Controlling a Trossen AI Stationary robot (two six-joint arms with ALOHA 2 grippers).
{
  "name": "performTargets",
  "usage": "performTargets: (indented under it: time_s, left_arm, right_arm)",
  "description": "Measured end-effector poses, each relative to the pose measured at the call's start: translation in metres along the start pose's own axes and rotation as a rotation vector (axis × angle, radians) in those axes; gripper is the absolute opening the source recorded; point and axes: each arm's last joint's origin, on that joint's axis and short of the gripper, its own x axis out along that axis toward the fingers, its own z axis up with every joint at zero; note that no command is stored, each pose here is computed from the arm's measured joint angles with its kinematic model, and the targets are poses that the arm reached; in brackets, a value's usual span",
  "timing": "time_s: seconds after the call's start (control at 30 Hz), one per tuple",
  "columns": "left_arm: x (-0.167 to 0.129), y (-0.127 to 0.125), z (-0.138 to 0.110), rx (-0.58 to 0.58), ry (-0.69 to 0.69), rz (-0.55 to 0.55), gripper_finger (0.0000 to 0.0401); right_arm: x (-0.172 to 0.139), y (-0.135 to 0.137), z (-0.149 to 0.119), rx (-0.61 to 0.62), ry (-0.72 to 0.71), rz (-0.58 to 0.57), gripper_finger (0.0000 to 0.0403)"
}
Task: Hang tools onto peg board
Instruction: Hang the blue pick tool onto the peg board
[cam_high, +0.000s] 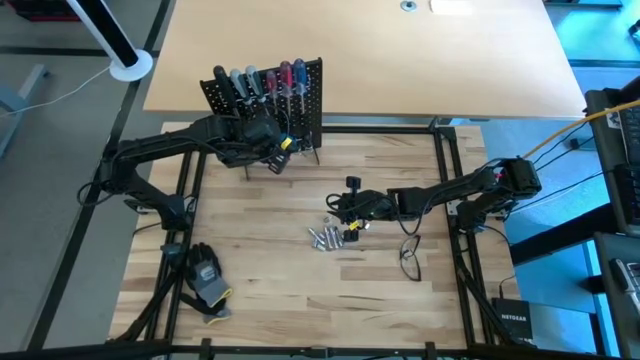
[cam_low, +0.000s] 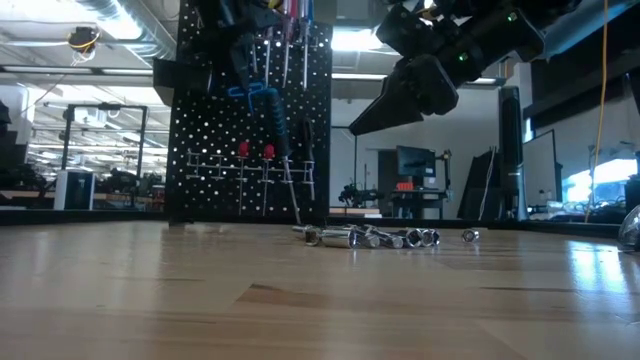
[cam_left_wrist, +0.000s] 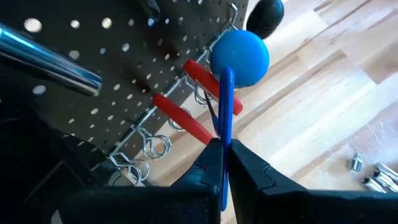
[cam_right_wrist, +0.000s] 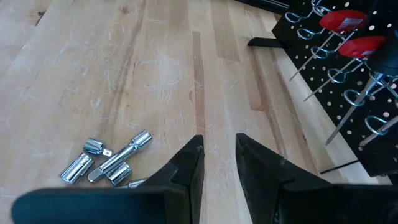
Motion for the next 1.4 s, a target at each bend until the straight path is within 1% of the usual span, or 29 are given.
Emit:
performTargets:
  time_s: [0.13, 0.23, 0.43, 0.6, 0.73, 0.9, 1.13, 1.3, 1.4]
  left_arm:
    - [-0.011, 0.004, 0.001, -0.001, 0.006, -0.014, 0.0]
    - [-0.013, 0.005, 0.001, -0.002, 0.005, -0.016, 0.0]
    - [-0.009, 0.01, 0.004, -0.02, 0.006, -0.003, 0.0]
    - [-0.003, 0.009, 0.009, -0.094, -0.009, -0.001, 0.0]
    - [0.004, 0.006, 0.01, -0.116, -0.006, 0.002, 0.0002]
    - [0.011, -0.001, 0.011, -0.11, -0.037, 0.064, 0.0008]
    - [0.021, -0.007, 0.011, -0.098, -0.032, 0.081, 0.0009]
    - [0.024, -0.011, 0.01, -0.051, -0.028, 0.089, 0.001]
    - [0.027, -0.012, 0.01, -0.051, -0.032, 0.108, 0.001]
  right_arm:
    - [0.008, 0.003, -0.004, -0.002, 0.008, 0.001, 0.0095]
    - [0.016, 0.006, -0.008, -0.004, 0.015, 0.003, 0.0095]
    - [0.018, 0.006, -0.007, -0.002, -0.007, -0.005, 0.0095]
    - [0.018, 0.006, -0.005, -0.012, -0.026, -0.015, 0.0095]
    - [0.018, 0.005, -0.004, -0.016, -0.033, -0.017, 0.0095]
    - [0.018, 0.005, -0.003, -0.016, -0.048, -0.02, 0.0095]
    - [0.018, 0.005, -0.003, -0.015, -0.048, -0.02, 0.0095]
    - [0.018, 0.005, -0.003, -0.016, -0.042, -0.018, 0.0095]
    - [0.018, 0.005, -0.003, -0.016, -0.042, -0.018, 0.0095]
